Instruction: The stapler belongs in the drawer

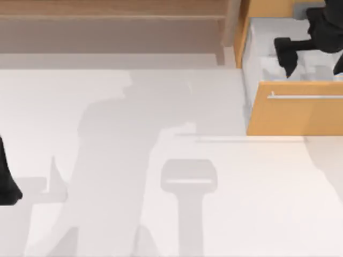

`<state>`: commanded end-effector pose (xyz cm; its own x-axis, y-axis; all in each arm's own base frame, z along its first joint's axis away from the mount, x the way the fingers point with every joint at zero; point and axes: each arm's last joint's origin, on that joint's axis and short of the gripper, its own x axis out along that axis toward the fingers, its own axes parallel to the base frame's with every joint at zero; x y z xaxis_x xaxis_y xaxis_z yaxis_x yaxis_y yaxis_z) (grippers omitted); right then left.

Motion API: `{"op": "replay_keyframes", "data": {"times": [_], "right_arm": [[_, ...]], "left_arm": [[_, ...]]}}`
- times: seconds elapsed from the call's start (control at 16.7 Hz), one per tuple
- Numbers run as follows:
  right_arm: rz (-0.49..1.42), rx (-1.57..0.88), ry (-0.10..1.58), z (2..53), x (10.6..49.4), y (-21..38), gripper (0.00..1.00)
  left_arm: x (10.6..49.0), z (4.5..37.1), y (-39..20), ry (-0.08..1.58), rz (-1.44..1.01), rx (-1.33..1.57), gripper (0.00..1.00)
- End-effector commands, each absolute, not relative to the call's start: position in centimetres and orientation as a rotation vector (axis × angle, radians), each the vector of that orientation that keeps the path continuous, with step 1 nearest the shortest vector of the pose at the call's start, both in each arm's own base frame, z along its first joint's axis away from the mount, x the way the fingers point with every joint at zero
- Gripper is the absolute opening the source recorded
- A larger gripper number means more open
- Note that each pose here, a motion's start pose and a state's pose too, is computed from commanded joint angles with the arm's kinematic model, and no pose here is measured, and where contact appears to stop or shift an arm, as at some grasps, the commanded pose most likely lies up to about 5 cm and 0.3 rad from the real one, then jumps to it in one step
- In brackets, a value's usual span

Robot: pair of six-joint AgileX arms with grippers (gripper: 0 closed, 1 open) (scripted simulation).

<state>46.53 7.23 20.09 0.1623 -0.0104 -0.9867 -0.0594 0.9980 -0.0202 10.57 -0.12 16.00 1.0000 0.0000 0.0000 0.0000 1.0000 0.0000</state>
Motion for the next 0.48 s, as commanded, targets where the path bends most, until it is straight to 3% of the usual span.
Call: {"op": "replay_keyframes", "data": {"times": [0.24,0.48], "right_arm": [[0.136,-0.139,1.151,23.6,44.6,8.5,1.00],[0.287,-0.261,0.897,24.0,42.0,11.2,1.00]], "left_arm": [[10.6,16.0,-0.1,0.000,0.000,0.000,1.00],[10.6,16.0,-0.1,0.000,0.000,0.000,1.00]]}}
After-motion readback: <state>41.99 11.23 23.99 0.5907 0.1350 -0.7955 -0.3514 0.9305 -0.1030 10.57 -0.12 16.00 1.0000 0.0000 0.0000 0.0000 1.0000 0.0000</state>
